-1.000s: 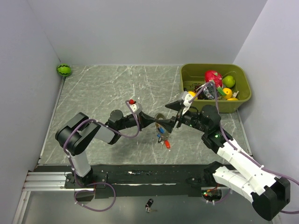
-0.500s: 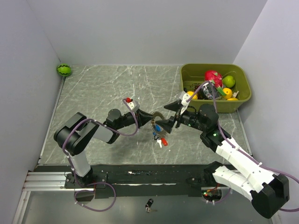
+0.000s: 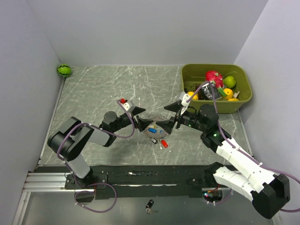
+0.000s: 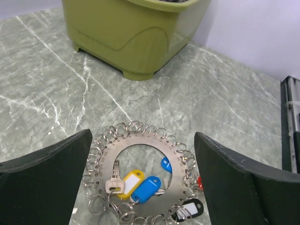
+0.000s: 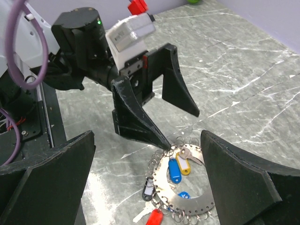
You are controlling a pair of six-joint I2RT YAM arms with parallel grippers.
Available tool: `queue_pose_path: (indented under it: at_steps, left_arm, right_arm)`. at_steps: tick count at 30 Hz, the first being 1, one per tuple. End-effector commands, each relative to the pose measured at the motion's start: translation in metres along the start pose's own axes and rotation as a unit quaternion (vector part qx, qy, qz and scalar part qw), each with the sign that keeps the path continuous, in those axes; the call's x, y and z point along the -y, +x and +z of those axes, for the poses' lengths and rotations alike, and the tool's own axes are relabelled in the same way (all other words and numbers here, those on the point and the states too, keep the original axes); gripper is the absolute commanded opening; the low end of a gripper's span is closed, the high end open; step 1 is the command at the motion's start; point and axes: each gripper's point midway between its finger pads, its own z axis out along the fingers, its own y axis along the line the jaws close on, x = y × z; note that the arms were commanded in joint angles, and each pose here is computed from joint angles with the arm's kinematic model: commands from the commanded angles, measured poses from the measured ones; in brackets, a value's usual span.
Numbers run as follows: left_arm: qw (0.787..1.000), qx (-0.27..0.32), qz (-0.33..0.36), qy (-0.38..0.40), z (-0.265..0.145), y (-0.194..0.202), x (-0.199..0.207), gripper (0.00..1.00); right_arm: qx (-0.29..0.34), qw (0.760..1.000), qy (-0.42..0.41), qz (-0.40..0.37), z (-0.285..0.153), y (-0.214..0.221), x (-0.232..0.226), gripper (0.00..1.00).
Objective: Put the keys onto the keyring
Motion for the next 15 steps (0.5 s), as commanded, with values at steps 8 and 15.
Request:
queue_pose_path:
  at_steps: [8,15]
  left_arm:
    - [0.989,0.145,-0.002,0.030,-0.031,-0.073,0.009,0.96]
    - [0.982,0.187,-0.035,0.016,-0.045,-0.090,-0.002,0.96]
  right_arm:
    - [0.025,1.000,-0.008,-0.012,0.002,-0.020,-0.003,1.00]
    - [0.022,1.000,-0.004,-0.012,0.000,-0.019,-0.002,1.00]
